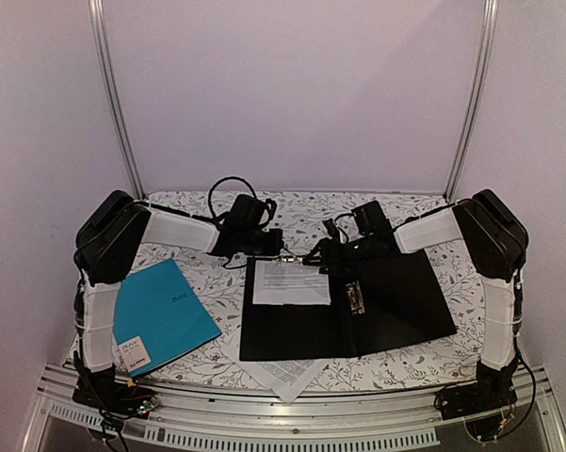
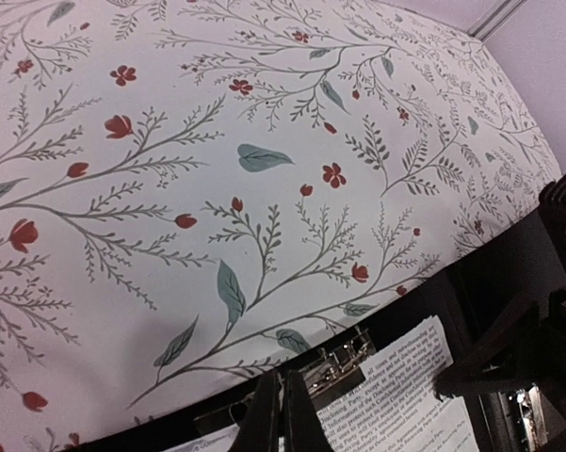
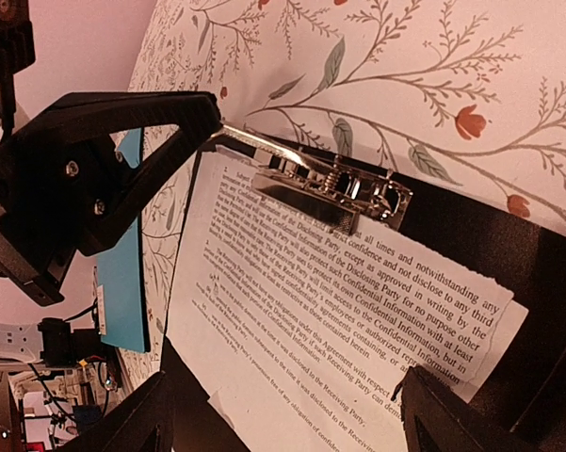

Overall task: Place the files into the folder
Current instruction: Clamp the file onto the spring clip on the folder.

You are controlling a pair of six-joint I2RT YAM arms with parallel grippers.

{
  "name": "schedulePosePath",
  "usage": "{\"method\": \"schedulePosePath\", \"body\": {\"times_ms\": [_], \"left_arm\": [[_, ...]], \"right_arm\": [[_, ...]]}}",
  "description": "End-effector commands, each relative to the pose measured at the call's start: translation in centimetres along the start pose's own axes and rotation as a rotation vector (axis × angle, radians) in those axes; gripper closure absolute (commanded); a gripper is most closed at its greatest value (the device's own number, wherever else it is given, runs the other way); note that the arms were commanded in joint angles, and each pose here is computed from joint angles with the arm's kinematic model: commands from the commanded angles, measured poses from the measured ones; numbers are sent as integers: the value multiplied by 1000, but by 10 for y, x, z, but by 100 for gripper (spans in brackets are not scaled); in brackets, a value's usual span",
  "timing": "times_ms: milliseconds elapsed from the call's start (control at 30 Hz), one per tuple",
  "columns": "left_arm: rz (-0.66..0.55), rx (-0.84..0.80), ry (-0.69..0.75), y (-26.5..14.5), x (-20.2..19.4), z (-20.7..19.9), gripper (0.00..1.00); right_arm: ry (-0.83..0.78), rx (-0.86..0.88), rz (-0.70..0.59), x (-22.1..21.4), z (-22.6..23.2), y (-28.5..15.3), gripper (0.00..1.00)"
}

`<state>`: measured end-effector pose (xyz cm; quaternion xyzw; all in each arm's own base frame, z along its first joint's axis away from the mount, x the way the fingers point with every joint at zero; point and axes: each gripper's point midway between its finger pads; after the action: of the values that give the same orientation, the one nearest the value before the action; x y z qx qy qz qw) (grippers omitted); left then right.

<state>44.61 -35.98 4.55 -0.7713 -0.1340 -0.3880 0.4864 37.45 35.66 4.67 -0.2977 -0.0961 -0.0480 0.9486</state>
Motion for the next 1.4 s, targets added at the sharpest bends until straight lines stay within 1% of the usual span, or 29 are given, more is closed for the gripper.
{"method": "schedulePosePath", "body": {"times_ms": [0,133,300,500,700,967,1100,1233,1367], "left_arm": [[311,83,28,-4,-102,32,100],[309,93,77,-12,-108,34,100],[325,77,158,-18,-118,31,100],[333,36,260,-19,-121,24,100],[342,-50,317,-15,-122,10,100],[350,-162,302,-5,-123,-12,100],[354,-180,291,-1,-123,-16,100],[370,-189,270,0,-126,-18,100],[404,-207,197,-2,-142,-19,100]], "right_arm": [[-79,46,-3,0,27,-15,17],[-122,86,-11,2,42,-21,17],[-170,81,-36,7,51,-29,17],[-176,70,-31,6,49,-29,18],[-174,38,-39,5,43,-30,18],[-175,14,-47,6,37,-29,19],[-193,-13,-58,8,34,-30,19],[-226,-118,-47,6,20,-31,19],[-336,-260,-57,11,4,-29,20]]}}
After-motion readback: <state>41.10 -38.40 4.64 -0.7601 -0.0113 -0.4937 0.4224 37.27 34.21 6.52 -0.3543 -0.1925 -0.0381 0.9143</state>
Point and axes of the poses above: each gripper's point midway between its finger pads, its own y axis out along the fingers, its own z axis along the line the jaws close on, x = y × z, and after that the axes turned 10 degrees about y, right-handed
